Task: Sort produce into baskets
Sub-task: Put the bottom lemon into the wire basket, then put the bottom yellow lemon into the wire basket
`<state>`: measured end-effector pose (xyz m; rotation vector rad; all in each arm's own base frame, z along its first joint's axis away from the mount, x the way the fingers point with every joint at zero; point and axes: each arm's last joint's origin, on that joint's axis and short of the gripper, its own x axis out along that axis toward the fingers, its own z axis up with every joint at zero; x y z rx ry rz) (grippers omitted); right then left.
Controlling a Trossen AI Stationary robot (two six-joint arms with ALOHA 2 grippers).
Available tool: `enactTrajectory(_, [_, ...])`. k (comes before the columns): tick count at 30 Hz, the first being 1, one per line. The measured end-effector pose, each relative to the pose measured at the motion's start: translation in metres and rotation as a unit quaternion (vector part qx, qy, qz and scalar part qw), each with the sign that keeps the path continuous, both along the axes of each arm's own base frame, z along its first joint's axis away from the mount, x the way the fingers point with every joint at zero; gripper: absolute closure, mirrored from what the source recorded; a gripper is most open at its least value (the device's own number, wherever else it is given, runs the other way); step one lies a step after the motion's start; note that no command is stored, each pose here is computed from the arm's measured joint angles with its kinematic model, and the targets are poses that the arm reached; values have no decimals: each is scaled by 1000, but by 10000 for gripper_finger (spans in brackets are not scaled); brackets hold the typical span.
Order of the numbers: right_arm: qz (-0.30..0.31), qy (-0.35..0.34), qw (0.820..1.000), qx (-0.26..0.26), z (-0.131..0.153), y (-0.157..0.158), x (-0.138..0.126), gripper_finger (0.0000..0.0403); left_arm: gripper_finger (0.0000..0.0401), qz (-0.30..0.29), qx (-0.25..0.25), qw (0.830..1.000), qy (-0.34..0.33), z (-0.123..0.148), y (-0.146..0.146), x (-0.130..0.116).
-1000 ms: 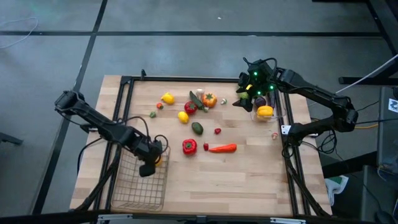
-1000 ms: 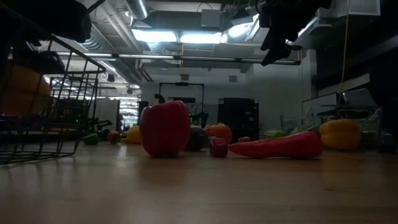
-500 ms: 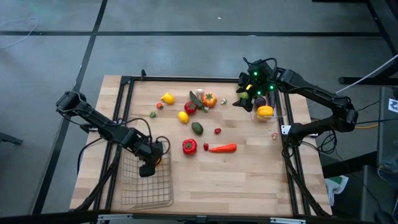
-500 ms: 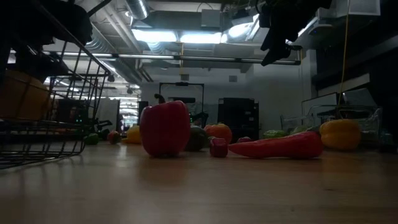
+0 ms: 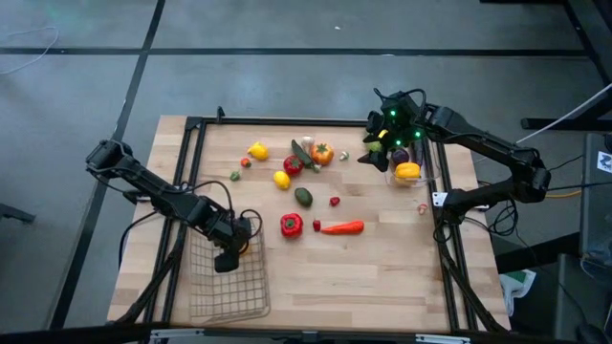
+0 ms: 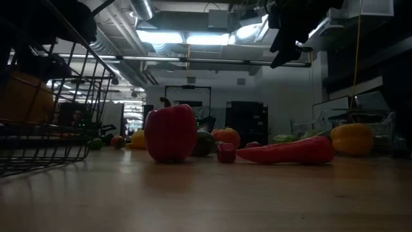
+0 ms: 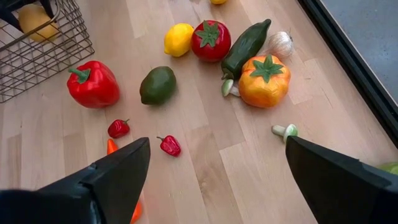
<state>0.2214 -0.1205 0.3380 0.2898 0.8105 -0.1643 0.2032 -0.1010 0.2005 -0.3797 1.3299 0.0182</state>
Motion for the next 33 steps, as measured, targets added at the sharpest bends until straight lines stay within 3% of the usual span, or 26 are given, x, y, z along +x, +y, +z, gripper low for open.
enactTrajectory(9, [0,0,1000,0,0,0,0,31,133,12,-21,1000,2,3,0,-1])
enactTrajectory(16, [0,0,1000,0,0,0,0,31,55,49,-43,998,7,4,0,0])
enactTrajectory(21, [0,0,1000,0,0,0,0,31,10,12,-36,999,-7,5,1,1])
enactTrajectory(33, [0,0,1000,0,0,0,0,31,4,21,-95,995,-31,25,9,-7])
